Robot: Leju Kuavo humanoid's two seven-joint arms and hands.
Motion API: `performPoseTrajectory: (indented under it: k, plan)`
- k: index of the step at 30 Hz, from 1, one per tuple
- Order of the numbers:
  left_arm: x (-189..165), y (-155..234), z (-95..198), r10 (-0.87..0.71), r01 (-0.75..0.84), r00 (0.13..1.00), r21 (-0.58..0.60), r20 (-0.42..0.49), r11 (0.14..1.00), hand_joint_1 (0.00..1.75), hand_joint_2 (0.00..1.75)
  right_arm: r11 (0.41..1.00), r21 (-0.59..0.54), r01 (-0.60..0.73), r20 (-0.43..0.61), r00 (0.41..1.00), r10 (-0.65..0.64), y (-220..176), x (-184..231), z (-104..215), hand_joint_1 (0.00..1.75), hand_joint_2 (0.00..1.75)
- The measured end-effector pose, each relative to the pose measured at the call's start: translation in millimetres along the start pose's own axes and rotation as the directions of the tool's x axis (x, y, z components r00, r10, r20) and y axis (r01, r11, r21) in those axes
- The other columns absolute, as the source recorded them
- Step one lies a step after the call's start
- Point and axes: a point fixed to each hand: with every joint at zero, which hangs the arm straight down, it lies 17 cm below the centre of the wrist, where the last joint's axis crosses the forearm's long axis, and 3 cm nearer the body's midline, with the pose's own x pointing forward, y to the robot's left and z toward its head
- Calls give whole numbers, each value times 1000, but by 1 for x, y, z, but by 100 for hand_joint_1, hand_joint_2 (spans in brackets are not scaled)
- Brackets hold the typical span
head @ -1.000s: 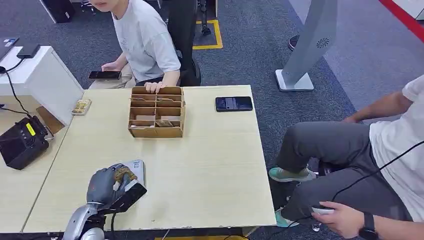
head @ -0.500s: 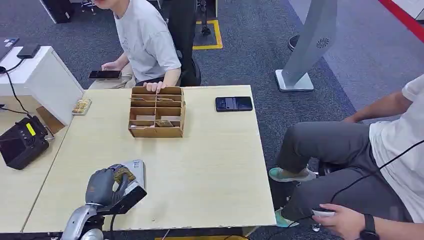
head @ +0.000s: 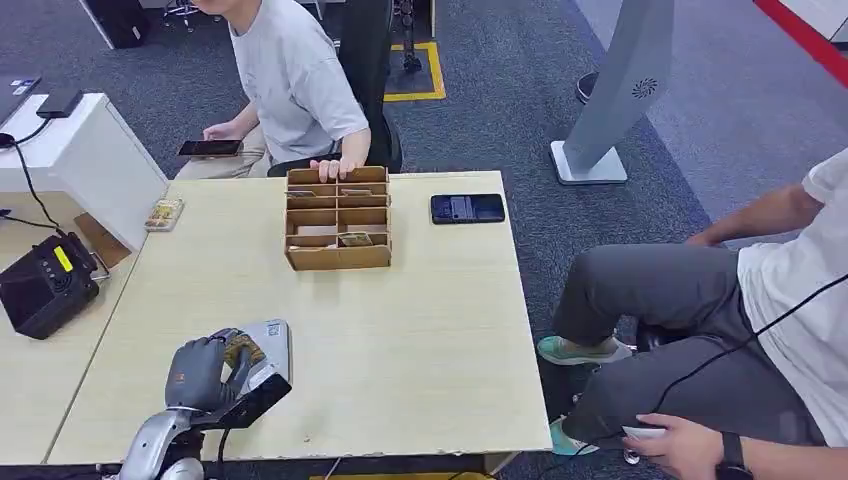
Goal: Pass the card to the sensor for recognition and then transmit it.
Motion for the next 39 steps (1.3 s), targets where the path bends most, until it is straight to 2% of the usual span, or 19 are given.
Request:
performPoseTrajectory:
  k: [39]
  plan:
    - [-23, -20, 10, -76, 73, 996, -52, -52, 996, 175, 175, 1000, 2, -6, 10, 1000, 6, 0, 2, -1, 0, 175]
